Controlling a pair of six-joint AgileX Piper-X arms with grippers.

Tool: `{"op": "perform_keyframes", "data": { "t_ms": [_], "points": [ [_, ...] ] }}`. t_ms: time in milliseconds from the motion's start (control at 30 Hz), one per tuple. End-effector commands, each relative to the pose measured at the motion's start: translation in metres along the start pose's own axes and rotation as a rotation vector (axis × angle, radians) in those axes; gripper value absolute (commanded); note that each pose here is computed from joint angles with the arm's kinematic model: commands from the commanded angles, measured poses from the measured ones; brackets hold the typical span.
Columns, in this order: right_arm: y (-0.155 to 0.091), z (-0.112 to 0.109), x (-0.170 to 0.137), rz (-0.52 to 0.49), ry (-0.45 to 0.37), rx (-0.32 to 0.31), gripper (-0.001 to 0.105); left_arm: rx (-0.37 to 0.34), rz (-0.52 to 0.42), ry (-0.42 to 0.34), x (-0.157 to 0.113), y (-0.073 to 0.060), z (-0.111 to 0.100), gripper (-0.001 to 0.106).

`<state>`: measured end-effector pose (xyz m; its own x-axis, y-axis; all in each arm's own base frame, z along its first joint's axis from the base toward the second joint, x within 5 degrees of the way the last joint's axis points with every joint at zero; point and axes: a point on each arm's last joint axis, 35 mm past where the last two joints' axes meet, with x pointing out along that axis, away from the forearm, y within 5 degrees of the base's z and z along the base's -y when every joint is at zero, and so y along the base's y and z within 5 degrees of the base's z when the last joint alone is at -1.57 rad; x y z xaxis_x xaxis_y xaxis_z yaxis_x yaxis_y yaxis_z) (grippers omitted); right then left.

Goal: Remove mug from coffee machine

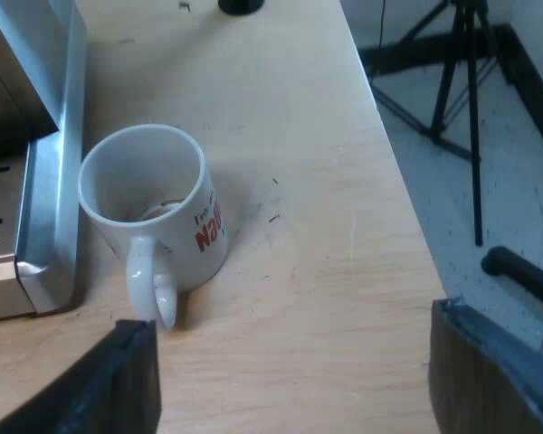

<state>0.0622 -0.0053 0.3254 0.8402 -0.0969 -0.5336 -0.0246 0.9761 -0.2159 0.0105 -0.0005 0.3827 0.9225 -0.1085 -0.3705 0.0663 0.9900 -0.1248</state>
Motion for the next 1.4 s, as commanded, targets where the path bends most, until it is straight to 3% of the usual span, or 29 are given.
{"op": "perform_keyframes", "data": {
  "t_ms": [33,200,267,433,667,1033,1167,1367,1400],
  "points": [
    [0.001,-0.010,-0.008,-0.032,-0.043,-0.012,0.064,-0.014,-0.009,-0.032,-0.011,0.001,-0.007,0.073],
    [0.004,-0.033,-0.020,-0.116,-0.120,-0.002,0.064,-0.015,-0.013,-0.056,-0.038,0.005,-0.030,0.073],
    [0.005,-0.040,-0.023,-0.132,-0.146,0.002,0.064,-0.014,-0.009,-0.034,-0.043,0.007,-0.038,0.073],
    [0.006,-0.044,-0.020,-0.124,-0.115,0.020,0.064,-0.013,0.009,0.072,-0.047,0.008,-0.050,0.073],
    [0.009,-0.050,-0.012,-0.079,-0.089,0.027,0.064,-0.014,0.004,0.035,-0.046,0.008,-0.046,0.073],
    [0.014,-0.068,0.013,-0.058,0.003,0.022,0.064,-0.016,-0.014,-0.082,-0.004,0.006,-0.042,0.073],
    [0.017,-0.076,0.022,-0.050,0.039,0.019,0.064,-0.015,-0.007,-0.038,0.020,0.007,-0.055,0.073],
    [0.017,-0.076,0.024,-0.051,0.031,0.019,0.064,-0.013,-0.003,0.066,0.047,0.010,-0.079,0.073],
    [0.017,-0.076,0.024,-0.051,0.031,0.019,0.064,-0.013,-0.009,0.056,0.049,0.009,-0.078,0.073]
  ]
}}
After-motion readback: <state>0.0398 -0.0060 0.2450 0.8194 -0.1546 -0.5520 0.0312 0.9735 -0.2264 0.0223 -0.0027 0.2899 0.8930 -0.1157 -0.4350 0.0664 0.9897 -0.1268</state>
